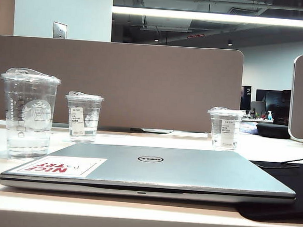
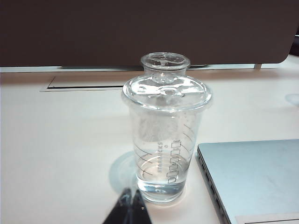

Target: Pick up the coffee cup on the middle and place it on the left side of the laptop.

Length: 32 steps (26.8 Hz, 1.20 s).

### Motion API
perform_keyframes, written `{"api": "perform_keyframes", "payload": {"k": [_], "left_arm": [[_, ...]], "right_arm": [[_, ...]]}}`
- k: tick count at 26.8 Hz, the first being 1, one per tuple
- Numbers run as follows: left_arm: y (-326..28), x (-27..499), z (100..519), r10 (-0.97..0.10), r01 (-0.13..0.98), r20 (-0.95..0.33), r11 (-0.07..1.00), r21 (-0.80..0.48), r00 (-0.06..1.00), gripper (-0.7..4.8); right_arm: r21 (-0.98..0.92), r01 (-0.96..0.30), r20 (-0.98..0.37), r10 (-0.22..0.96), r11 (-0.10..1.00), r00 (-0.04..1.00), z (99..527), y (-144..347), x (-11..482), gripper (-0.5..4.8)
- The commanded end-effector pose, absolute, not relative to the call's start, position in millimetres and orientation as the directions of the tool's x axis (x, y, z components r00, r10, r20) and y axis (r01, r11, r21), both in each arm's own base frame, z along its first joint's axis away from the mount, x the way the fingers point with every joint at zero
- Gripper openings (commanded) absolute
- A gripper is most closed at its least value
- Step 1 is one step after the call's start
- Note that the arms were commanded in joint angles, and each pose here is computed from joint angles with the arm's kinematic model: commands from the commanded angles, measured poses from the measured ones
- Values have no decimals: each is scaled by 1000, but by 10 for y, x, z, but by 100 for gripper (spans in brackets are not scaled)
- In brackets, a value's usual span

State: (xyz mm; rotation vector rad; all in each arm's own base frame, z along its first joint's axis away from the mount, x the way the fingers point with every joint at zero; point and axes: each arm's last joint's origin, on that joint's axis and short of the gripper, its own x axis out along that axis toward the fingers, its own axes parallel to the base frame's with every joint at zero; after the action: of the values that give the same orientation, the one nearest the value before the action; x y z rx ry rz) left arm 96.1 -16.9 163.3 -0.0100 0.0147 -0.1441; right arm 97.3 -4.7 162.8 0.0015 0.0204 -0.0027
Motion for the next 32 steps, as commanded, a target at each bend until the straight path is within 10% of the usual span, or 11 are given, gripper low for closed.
{"api": "perform_keyframes", "payload": {"k": [1, 32], "left_arm": [[-169, 960, 1651, -144, 144, -3, 989, -8, 990, -5], [31, 971, 1710, 32, -30, 59, 999, -33, 998, -5]], "right_arm": [[0, 2, -5, -2, 1000, 1000, 1634, -47, 974, -5], [0, 2, -5, -2, 1000, 1000, 1634, -47, 974, -5]]}}
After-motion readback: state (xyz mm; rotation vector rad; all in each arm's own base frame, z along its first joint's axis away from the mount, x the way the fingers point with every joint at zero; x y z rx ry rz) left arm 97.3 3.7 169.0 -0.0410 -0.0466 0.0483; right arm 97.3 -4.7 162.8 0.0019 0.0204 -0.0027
